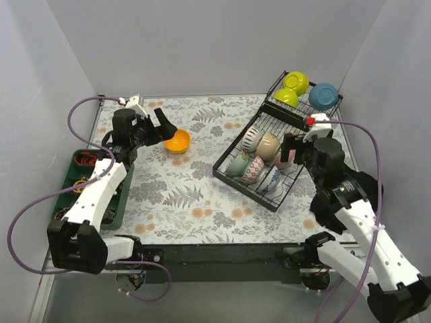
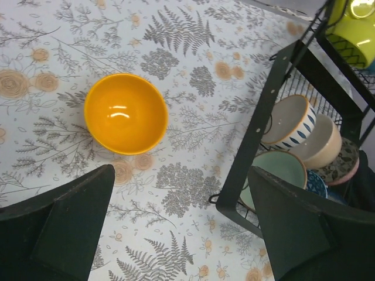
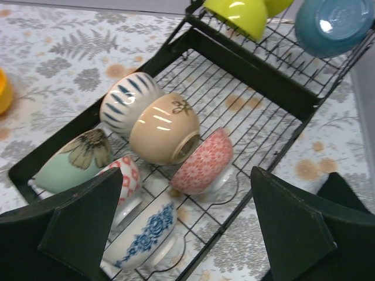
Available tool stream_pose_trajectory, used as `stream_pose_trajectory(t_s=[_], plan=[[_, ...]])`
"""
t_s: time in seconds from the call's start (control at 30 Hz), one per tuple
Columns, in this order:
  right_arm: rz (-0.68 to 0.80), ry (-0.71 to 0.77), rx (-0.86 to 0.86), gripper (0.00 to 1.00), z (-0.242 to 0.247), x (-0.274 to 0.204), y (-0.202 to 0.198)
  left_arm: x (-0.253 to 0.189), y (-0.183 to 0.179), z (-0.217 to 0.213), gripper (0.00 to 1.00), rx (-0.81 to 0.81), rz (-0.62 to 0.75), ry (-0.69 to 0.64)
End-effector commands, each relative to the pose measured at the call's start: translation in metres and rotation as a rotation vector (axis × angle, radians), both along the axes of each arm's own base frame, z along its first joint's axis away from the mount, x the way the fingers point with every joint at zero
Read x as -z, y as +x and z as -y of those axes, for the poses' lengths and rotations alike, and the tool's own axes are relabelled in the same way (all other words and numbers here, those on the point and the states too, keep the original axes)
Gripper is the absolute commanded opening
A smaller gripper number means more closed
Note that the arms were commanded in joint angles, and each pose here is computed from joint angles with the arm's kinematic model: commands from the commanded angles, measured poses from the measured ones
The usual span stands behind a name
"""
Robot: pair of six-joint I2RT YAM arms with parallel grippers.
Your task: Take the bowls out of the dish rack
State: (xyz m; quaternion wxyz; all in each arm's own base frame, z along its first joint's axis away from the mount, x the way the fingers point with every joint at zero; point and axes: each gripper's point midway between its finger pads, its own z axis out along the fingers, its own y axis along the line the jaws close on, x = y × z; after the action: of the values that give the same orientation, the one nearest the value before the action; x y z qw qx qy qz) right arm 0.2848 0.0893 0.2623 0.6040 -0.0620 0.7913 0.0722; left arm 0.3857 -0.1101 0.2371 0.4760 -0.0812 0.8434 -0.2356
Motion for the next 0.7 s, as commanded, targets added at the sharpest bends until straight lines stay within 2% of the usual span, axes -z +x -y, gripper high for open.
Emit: stream_pose_trajectory(t_s=[0.0,0.13,0.27,0.4,0.67], plan=[[0.059,-0.152,0.163,0.99,0.029,-0.034,0.033,-0.021,-0.023,0.013,0.98,0.081,0.136,-0.01],[0.074,-0.253,0.192,0.99,0.035,-0.048,0.066,-0.03,-0.039,0.023,0.98,0.12,0.195,-0.007],[0.102,-0.334,0.128,0.99,0.03,-0.059,0.105,-0.041,-0.046,0.025,0.98,0.127,0.249,0.014],[0.098,-0.318,0.03,0.99,0.029,-0.056,0.157,-0.039,-0.047,0.025,0.98,0.119,0.258,0.038],[0.123,-0.329,-0.168,0.99,0.033,-0.025,0.225,-0.033,-0.046,0.029,0.98,0.131,0.251,0.045]])
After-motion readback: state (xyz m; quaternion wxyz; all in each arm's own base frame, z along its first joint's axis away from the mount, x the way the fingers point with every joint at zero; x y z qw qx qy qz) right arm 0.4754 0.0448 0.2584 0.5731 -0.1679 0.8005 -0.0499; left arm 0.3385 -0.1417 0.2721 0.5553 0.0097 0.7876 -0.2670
